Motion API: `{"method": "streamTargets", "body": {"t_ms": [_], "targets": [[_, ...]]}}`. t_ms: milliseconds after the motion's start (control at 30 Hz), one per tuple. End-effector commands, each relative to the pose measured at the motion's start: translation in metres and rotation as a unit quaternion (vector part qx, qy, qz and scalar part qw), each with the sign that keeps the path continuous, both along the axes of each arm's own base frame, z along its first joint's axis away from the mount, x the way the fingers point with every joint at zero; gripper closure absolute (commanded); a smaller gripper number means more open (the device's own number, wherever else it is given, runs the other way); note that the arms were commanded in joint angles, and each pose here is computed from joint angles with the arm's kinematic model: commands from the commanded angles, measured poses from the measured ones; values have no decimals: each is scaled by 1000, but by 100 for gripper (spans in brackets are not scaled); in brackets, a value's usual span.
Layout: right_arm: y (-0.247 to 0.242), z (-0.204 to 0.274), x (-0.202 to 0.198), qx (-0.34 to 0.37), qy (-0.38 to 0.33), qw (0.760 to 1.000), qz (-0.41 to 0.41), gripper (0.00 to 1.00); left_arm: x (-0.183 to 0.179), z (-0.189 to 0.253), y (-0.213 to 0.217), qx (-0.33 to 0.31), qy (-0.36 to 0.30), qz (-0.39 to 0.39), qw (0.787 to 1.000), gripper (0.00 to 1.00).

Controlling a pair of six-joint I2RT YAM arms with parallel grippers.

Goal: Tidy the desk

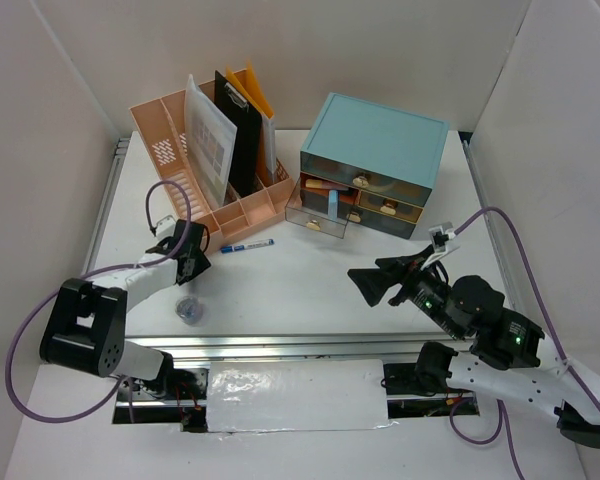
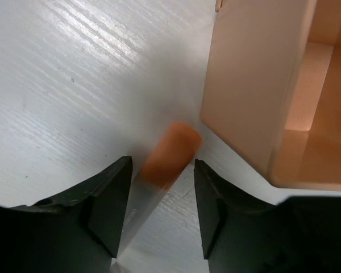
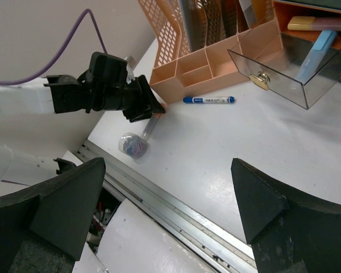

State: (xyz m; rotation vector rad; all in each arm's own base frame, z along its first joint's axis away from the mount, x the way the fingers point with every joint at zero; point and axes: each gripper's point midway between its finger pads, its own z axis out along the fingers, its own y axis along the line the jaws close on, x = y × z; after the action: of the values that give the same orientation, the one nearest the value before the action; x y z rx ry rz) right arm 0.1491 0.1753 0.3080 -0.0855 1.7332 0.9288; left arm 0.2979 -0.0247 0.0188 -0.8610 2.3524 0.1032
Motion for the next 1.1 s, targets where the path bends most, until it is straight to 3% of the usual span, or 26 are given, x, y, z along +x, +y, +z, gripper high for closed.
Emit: {"method": "streamTargets", "body": {"t_ms": [0,67,133,167,400,600,700,800,833,1000,1033,1067], "targets": [[-5,18,0,15,-20,1000,-7,0,-1,4,-7,-26,-13,-4,1000,43],[-6,20,1,16,-21,1000,-8,0,1,9,-13,-38,-20,-19,999,53],[-6,24,1,17,-23,1000,-8,0,4,14,-18,-47,-27,-28,998,67],[-4,24,1,14,-23,1000,-7,0,5,17,-23,-59,-29,-39,997,79],[0,26,5,0,-21,1000,-8,0,15,66,-66,-141,-98,-98,980,100],[-6,32,4,2,-24,1000,-16,0,6,134,-113,-161,-169,-139,962,100],[-13,36,4,1,-26,999,-24,0,5,185,-146,-198,-230,-174,937,100],[-22,41,3,9,-30,999,-34,0,14,240,-178,-258,-302,-193,897,100],[-23,43,4,10,-31,999,-38,0,22,262,-190,-284,-340,-198,874,99],[-31,44,2,21,-31,998,-46,0,56,307,-232,-372,-415,-180,810,100],[-31,43,2,22,-31,998,-46,0,70,292,-247,-374,-403,-182,815,100],[-31,42,1,23,-29,998,-45,0,79,300,-255,-387,-414,-180,804,100]]}}
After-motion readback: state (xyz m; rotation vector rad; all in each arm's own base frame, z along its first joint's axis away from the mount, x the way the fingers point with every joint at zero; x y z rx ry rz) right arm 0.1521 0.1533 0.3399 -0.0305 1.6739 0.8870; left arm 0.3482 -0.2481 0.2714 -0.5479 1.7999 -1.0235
